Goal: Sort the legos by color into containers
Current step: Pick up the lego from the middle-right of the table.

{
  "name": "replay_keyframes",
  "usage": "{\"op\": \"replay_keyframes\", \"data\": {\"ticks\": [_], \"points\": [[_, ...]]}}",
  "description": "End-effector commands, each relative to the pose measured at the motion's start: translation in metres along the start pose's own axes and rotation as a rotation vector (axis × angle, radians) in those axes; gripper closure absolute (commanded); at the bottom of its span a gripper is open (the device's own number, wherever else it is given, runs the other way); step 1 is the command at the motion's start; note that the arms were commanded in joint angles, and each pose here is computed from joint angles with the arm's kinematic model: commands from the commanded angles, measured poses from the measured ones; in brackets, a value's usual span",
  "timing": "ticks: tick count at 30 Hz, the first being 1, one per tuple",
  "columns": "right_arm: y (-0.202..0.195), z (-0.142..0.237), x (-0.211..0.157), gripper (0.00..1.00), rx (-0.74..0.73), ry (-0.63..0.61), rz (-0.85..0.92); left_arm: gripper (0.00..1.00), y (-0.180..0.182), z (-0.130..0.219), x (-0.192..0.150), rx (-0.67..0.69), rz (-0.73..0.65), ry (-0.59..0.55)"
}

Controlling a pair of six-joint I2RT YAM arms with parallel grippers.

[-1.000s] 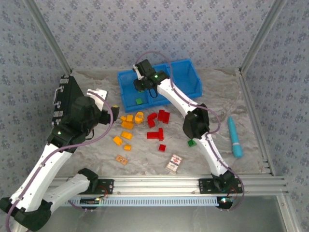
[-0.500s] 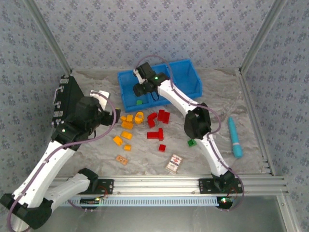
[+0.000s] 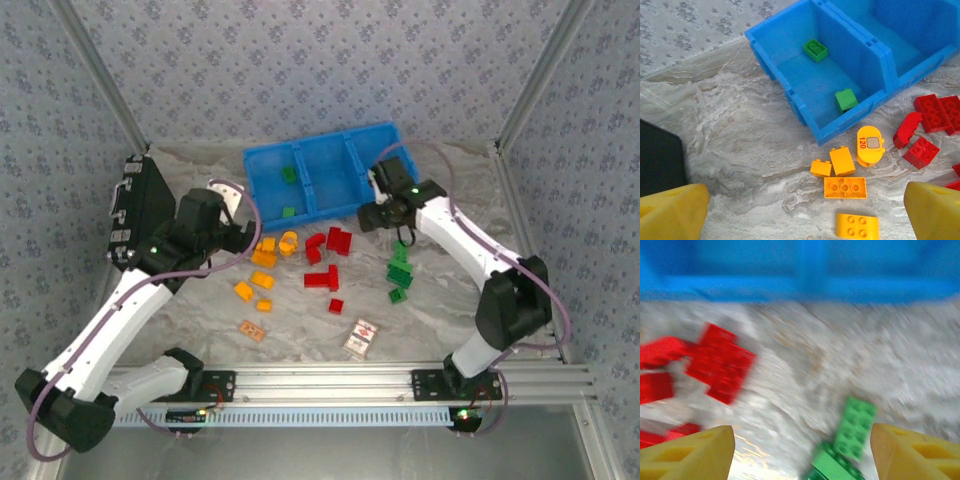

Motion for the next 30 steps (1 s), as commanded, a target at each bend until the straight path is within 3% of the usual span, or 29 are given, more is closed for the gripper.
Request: {"op": "replay_keyframes", "data": {"ticks": [1, 10, 20, 24, 30], "points": [[-0.013, -0.008, -0.029, 0.22, -0.053, 0.073, -0.117, 0.0, -0.006, 0.005, 0.023, -0.053, 0.004, -0.062], [-0.037, -0.057, -0.069, 0.19, -0.084, 0.185, -0.234, 0.0, -0.009, 0.003, 0.027, -0.069, 0.008, -0.049], [-0.041, -0.104, -0.065, 0.29, -0.065, 0.238, -0.232, 0.0, -0.006, 0.004, 0.02, -0.041, 0.044, -0.027], [-0.046, -0.113, -0.066, 0.39, -0.066, 0.262, -0.248, 0.0, -0.006, 0.004, 0.02, -0.037, 0.051, -0.023], [-0.049, -0.114, -0.068, 0.63, -0.058, 0.263, -0.249, 0.0, -0.007, 0.0, 0.018, -0.034, 0.051, -0.013]]}}
Point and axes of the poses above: each hand's point on the last joint's axis, 136 mm out from that joint toward the fingers, its own z axis back along the fingers, its own y axis along the line the jaws close on, x = y × z, the point moved 7 cm from there along z, back along the fingers, and after that the axes turned 9 degrees about z, right-handed, at the moved point
